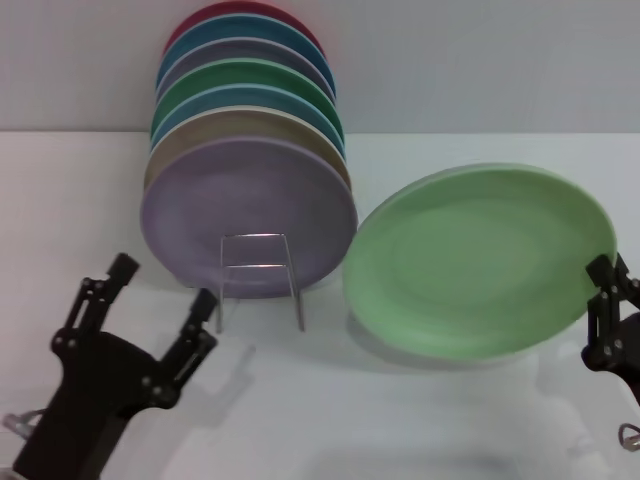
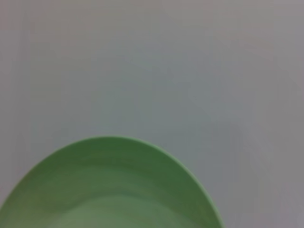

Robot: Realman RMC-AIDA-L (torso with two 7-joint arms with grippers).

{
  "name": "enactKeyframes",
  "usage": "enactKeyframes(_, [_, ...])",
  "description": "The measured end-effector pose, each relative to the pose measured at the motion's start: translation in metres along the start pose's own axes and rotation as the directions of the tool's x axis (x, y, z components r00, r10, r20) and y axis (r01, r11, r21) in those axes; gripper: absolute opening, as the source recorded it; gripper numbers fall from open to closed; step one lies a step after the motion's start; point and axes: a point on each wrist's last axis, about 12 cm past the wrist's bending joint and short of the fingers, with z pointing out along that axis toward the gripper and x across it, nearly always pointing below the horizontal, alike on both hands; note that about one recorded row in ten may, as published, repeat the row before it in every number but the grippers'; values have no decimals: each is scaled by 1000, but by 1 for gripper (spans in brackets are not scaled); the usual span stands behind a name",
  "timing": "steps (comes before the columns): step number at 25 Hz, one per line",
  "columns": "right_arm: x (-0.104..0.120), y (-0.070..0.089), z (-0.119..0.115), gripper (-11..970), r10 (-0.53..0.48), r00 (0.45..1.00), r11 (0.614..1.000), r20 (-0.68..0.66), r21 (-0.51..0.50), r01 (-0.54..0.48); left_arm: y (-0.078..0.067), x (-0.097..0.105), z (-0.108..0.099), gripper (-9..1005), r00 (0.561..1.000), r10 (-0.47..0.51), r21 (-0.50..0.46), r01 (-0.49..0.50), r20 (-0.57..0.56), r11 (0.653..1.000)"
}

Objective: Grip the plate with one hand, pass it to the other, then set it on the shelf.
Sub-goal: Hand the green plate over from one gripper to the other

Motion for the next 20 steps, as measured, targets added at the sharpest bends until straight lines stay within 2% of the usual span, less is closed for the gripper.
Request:
enactKeyframes(7, [3, 12, -3, 17, -67, 998, 998, -15, 12, 67, -13, 5, 3, 850, 998, 52, 23, -52, -37, 998])
enactKeyframes(11, [2, 21, -4, 17, -95, 995, 995, -10, 15, 95, -15, 7, 3, 850, 997, 57, 29, -55, -54, 998])
enactKeyframes(15, [-4, 34, -12, 17, -141, 990, 988, 8, 70, 140, -16, 8, 3, 850, 996, 54, 41, -51, -66, 998])
enactKeyframes(20, [-8, 44, -20, 17, -143, 990, 985, 9, 101, 141, -17, 10, 4, 850, 995, 51, 47, -47, -80, 998])
